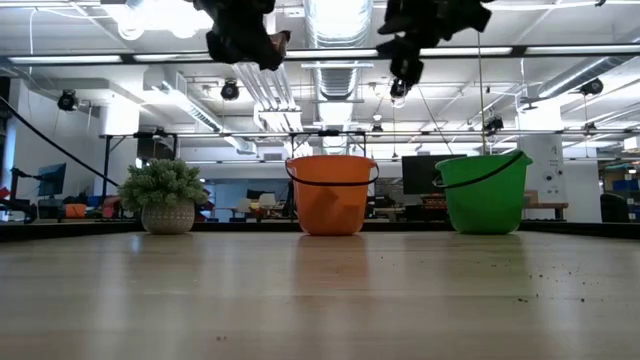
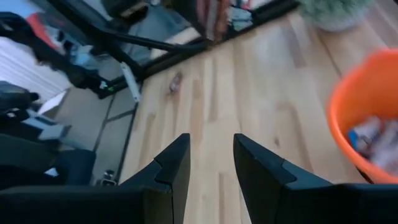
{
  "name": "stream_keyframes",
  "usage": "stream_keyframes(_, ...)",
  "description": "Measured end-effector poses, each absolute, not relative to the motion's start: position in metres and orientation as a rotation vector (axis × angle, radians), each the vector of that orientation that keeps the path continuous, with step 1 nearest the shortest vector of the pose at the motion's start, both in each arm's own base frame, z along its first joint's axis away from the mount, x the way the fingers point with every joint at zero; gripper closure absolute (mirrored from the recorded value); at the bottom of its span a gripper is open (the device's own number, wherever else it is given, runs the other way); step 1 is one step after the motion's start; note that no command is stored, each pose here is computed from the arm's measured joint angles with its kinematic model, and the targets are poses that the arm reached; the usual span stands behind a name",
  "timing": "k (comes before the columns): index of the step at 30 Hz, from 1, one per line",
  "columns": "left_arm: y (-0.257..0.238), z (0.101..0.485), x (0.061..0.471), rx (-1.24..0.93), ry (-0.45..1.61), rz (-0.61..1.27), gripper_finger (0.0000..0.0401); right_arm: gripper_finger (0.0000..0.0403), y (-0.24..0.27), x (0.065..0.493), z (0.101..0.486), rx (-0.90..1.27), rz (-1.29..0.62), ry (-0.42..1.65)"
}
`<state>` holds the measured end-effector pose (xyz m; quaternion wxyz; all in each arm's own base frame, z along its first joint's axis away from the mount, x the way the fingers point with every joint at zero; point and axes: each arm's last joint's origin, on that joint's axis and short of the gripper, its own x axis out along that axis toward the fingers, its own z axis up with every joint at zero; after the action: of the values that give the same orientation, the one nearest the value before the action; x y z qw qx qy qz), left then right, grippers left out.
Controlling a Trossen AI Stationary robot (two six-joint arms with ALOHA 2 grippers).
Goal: Organize candy in baskets
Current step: Put the brown chocolate bar into the black bucket
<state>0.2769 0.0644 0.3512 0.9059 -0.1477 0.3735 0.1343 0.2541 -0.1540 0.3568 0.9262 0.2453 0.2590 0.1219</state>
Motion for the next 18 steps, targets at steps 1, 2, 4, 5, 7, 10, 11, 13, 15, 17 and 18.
stream_keyframes(1, 0.067, 0.353, 0.278, -0.301, 0.764, 0.276, 0.0399, 0.0289, -0.155, 0.258, 0.358, 0.500, 0.266, 0.518)
stream_keyframes(2, 0.070, 0.354, 0.279, -0.296, 0.765, 0.279, 0.0399, 0.0288, -0.155, 0.262, 0.360, 0.499, 0.282, 0.503)
stream_keyframes(4, 0.075, 0.354, 0.282, -0.289, 0.768, 0.277, 0.0399, 0.0283, -0.157, 0.269, 0.365, 0.472, 0.311, 0.467)
stream_keyframes(5, 0.077, 0.353, 0.284, -0.288, 0.770, 0.271, 0.0399, 0.0279, -0.159, 0.272, 0.368, 0.464, 0.322, 0.454)
stream_keyframes(7, 0.080, 0.353, 0.288, -0.294, 0.774, 0.252, 0.0399, 0.0268, -0.161, 0.278, 0.370, 0.447, 0.335, 0.436)
stream_keyframes(10, 0.086, 0.353, 0.294, -0.278, 0.778, 0.237, 0.0399, 0.0244, -0.168, 0.288, 0.371, 0.443, 0.329, 0.435)
stream_keyframes(11, 0.088, 0.353, 0.297, -0.271, 0.776, 0.237, 0.0399, 0.0235, -0.170, 0.291, 0.371, 0.443, 0.329, 0.435)
stream_keyframes(13, 0.091, 0.355, 0.300, -0.255, 0.772, 0.235, 0.0399, 0.0220, -0.173, 0.296, 0.370, 0.446, 0.329, 0.439)
stream_keyframes(15, 0.094, 0.360, 0.304, -0.237, 0.759, 0.232, 0.0399, 0.0208, -0.176, 0.301, 0.367, 0.451, 0.329, 0.444)
stream_keyframes(17, 0.096, 0.363, 0.307, -0.223, 0.750, 0.231, 0.0399, 0.0200, -0.180, 0.307, 0.363, 0.458, 0.330, 0.453)
stream_keyframes(18, 0.098, 0.365, 0.309, -0.213, 0.744, 0.230, 0.0399, 0.0197, -0.182, 0.310, 0.362, 0.460, 0.330, 0.455)
